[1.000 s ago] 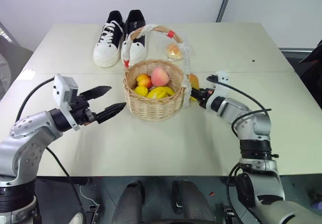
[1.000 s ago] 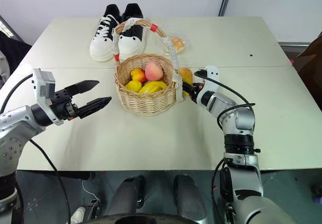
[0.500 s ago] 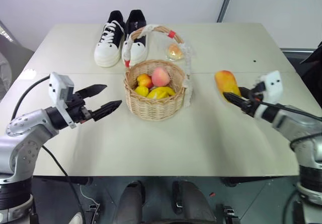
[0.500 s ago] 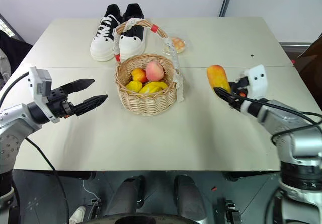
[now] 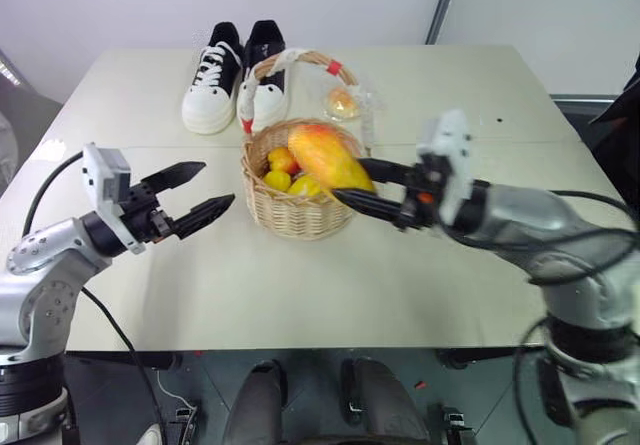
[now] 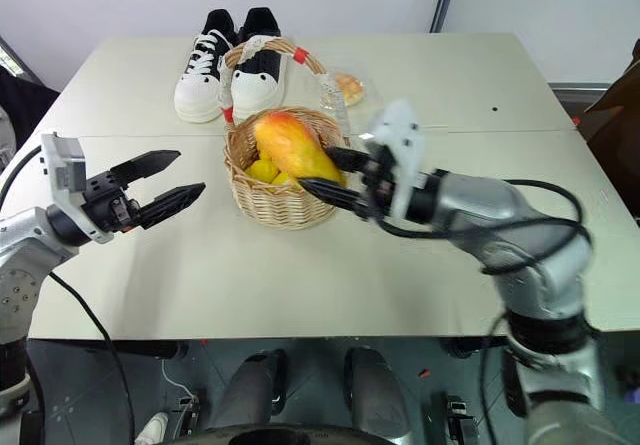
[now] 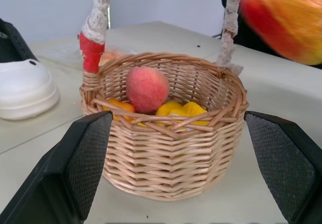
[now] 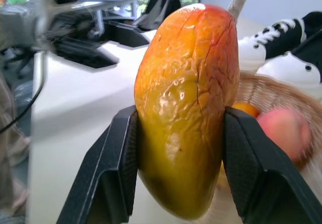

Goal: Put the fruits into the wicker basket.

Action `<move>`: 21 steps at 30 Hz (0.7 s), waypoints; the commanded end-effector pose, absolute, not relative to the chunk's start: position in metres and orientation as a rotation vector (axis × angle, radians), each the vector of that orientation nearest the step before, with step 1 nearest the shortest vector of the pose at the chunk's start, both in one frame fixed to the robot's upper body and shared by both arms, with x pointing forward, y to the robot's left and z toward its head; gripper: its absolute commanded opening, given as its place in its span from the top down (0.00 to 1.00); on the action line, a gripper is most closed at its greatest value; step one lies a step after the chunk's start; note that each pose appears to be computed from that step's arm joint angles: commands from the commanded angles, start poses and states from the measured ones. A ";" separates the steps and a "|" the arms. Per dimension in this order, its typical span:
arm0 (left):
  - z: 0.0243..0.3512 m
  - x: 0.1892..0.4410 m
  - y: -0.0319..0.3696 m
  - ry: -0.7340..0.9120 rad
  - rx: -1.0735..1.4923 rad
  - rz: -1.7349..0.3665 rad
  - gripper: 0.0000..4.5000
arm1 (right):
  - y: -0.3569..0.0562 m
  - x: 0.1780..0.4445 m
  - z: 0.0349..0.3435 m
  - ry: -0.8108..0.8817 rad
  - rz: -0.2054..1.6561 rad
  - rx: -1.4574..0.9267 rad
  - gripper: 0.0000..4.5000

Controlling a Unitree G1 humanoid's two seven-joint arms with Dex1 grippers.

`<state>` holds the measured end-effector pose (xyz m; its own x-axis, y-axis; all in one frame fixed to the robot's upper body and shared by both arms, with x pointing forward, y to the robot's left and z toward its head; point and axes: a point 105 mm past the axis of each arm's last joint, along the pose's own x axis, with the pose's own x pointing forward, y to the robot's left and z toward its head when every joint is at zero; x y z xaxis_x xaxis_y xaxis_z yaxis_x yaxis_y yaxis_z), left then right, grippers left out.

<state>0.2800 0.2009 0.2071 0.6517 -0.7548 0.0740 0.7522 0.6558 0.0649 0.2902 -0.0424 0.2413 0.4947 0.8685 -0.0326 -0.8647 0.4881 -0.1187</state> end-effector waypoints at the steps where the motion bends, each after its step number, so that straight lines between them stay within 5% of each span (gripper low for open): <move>1: 0.216 0.275 0.200 -0.147 0.052 -0.852 0.00 | -0.039 0.314 0.244 -0.017 0.914 -0.120 0.58; 5: 0.214 0.272 0.197 -0.152 0.043 -0.847 0.00 | -0.031 0.326 0.244 -0.007 0.886 -0.103 0.58; 10: 0.213 0.269 0.192 -0.169 0.025 -0.851 0.00 | -0.031 0.316 0.249 -0.078 0.914 -0.177 0.08; 17: 0.213 0.265 0.178 -0.181 -0.010 -0.917 0.00 | -0.074 0.273 0.240 -0.116 1.062 -0.223 0.08; 21: 0.214 0.265 0.161 -0.186 -0.030 -0.993 0.00 | -0.106 0.291 0.241 -0.107 0.915 -0.156 0.08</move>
